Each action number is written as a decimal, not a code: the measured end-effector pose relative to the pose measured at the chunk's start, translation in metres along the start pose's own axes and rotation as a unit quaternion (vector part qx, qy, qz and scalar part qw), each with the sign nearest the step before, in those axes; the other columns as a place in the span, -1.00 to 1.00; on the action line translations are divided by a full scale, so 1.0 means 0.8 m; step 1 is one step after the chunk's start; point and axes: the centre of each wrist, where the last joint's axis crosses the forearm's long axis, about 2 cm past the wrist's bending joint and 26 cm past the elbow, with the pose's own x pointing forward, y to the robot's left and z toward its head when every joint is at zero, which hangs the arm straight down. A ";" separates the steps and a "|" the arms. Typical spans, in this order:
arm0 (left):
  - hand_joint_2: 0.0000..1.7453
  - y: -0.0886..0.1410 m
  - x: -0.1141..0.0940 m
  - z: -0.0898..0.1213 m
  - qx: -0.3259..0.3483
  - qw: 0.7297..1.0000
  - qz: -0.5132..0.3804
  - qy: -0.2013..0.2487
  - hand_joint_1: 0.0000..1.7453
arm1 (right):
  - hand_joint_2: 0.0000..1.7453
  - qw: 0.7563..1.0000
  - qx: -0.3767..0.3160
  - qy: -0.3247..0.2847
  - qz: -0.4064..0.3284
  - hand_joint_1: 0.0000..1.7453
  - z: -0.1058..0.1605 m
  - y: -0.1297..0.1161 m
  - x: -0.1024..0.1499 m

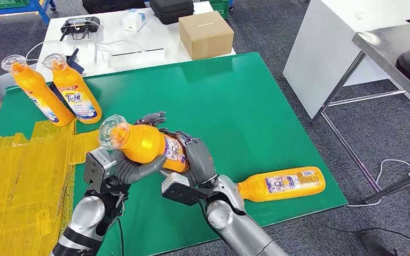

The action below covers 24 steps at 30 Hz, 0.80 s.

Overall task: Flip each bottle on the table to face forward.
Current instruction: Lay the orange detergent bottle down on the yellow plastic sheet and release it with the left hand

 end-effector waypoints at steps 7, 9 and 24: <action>1.00 0.003 -0.002 0.001 0.009 1.000 0.013 0.000 1.00 | 1.00 1.000 0.006 0.000 0.000 1.00 -0.001 0.003 0.000; 1.00 0.002 -0.002 0.001 0.014 1.000 0.016 -0.002 1.00 | 1.00 1.000 0.007 0.000 -0.002 1.00 -0.002 0.004 0.001; 1.00 0.004 -0.002 0.005 0.077 0.996 -0.030 -0.019 1.00 | 1.00 0.999 0.002 0.010 -0.050 -1.00 0.001 0.009 0.001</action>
